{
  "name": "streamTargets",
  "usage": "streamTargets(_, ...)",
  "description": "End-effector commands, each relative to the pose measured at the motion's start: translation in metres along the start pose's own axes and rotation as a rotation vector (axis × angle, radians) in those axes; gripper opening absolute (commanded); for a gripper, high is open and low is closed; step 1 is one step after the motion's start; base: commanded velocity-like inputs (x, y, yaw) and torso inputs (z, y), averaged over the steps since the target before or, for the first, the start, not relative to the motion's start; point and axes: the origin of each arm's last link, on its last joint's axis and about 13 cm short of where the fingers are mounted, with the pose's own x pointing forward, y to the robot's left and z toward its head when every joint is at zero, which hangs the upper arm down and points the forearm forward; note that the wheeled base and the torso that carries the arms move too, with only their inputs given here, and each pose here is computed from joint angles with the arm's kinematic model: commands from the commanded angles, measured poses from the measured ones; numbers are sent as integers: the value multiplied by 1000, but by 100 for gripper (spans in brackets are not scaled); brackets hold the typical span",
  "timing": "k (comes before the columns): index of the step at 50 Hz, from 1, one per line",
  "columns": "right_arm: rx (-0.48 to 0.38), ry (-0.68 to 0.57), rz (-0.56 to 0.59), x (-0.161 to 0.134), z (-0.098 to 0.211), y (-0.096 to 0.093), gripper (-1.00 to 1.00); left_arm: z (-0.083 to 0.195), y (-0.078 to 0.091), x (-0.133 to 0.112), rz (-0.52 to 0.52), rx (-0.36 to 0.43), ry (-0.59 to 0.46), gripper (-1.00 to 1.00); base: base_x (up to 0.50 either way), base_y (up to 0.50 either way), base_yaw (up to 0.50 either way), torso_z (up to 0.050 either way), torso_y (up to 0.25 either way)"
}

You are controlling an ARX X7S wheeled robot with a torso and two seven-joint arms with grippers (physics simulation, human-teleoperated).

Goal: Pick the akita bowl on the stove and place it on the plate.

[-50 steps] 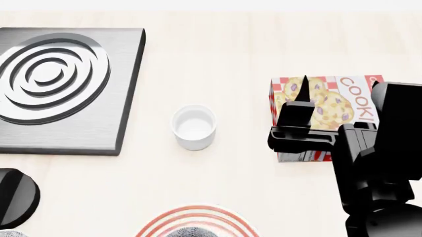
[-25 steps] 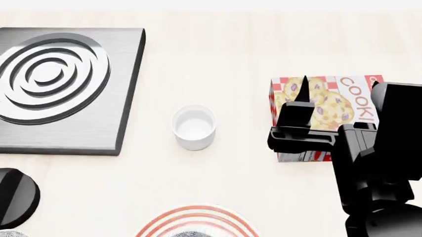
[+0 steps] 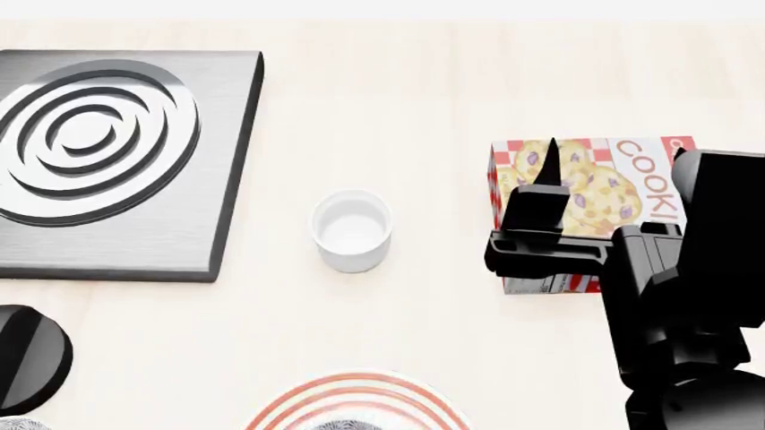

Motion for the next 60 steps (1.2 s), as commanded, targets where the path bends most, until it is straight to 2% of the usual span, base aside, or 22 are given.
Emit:
streamTargets(1, 1, 1, 0, 0, 0, 0, 100, 2, 2, 0, 28, -23, -7, 100, 0, 0, 0, 0, 0)
streamTargets(31, 0, 7, 8, 1, -3, 0, 100, 15, 12, -1, 91, -73, -66, 100, 0, 0, 0, 0, 0)
streamTargets(37, 0, 8, 9, 1, -3, 0, 100, 22, 23, -1, 145, -115, -103, 100, 0, 0, 0, 0, 0)
streamTargets(45, 0, 9, 11, 1, -4, 0, 100, 30, 42, -5, 248, -229, -155, 100, 0, 0, 0, 0, 0)
streamTargets(49, 0, 9, 12, 1, -3, 0, 100, 32, 51, -7, 282, -259, -171, 100, 0, 0, 0, 0, 0)
streamTargets(60, -1, 9, 13, 0, -2, 1, 100, 34, 60, -10, 337, -337, -197, 100, 0, 0, 0, 0, 0)
